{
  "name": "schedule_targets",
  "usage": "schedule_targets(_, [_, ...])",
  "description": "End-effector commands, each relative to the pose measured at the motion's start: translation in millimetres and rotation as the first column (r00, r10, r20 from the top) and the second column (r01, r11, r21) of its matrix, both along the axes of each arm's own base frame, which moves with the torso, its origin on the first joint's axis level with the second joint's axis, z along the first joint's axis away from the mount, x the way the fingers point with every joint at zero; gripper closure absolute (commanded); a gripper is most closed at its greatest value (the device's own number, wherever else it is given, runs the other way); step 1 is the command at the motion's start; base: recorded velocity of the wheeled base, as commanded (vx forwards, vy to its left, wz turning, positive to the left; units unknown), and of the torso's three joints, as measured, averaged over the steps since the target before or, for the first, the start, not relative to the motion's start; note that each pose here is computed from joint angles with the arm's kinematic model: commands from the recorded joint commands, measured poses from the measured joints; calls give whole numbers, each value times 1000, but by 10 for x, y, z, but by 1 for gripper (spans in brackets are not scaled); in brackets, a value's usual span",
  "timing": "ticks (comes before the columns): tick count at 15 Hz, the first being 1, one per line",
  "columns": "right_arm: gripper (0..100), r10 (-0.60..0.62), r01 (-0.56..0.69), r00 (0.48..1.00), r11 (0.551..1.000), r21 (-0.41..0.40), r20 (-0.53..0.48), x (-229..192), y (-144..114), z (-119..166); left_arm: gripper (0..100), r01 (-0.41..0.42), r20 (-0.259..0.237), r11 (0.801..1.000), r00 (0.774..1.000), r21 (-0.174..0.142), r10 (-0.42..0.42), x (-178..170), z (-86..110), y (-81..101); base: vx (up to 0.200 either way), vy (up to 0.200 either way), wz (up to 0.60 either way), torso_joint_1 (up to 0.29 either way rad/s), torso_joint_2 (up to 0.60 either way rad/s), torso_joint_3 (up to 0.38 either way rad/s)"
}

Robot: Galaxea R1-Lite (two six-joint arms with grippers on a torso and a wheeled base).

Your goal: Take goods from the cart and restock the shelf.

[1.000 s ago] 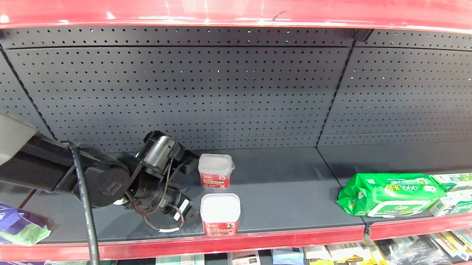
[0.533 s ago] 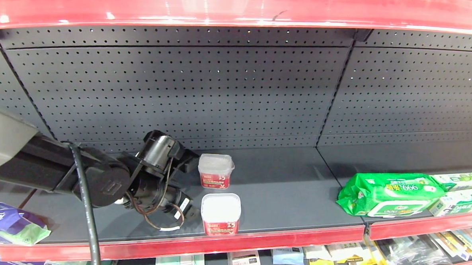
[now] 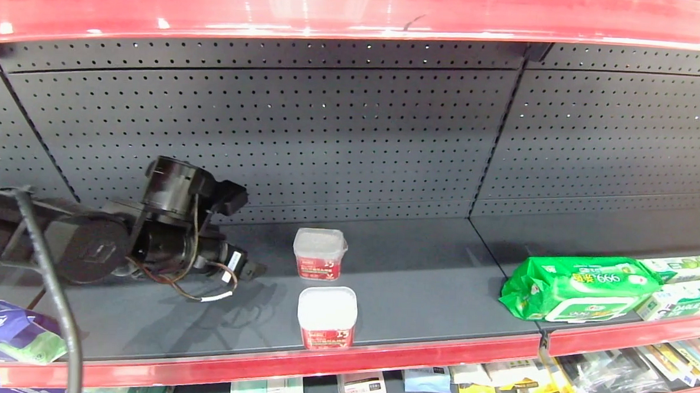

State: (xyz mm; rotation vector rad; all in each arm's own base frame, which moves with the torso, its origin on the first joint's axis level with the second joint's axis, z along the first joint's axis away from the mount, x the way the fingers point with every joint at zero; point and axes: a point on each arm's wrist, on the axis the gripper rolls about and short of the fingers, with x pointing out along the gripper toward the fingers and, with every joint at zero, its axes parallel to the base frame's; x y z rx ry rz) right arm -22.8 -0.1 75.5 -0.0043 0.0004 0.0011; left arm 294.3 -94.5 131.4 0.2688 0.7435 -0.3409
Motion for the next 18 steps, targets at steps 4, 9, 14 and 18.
schedule_targets(4, [0,0,0,1000,1000,0,0,0,0,0,0,-186,242,979,950,-80,200,-993,640,731,0,0,0,0,0,0])
schedule_targets(9, [0,0,0,1000,1000,0,0,0,0,0,0,-101,385,975,907,-195,171,-1826,912,861,0,0,0,0,0,0])
schedule_targets(14, [0,-1,1,1000,1000,0,0,0,0,0,0,-88,593,949,763,-302,259,-2360,1207,931,0,0,0,0,0,0])
schedule_targets(18, [0,0,0,1000,1000,0,0,0,0,0,0,-249,653,907,632,-339,417,-2696,1133,965,0,0,0,0,0,0])
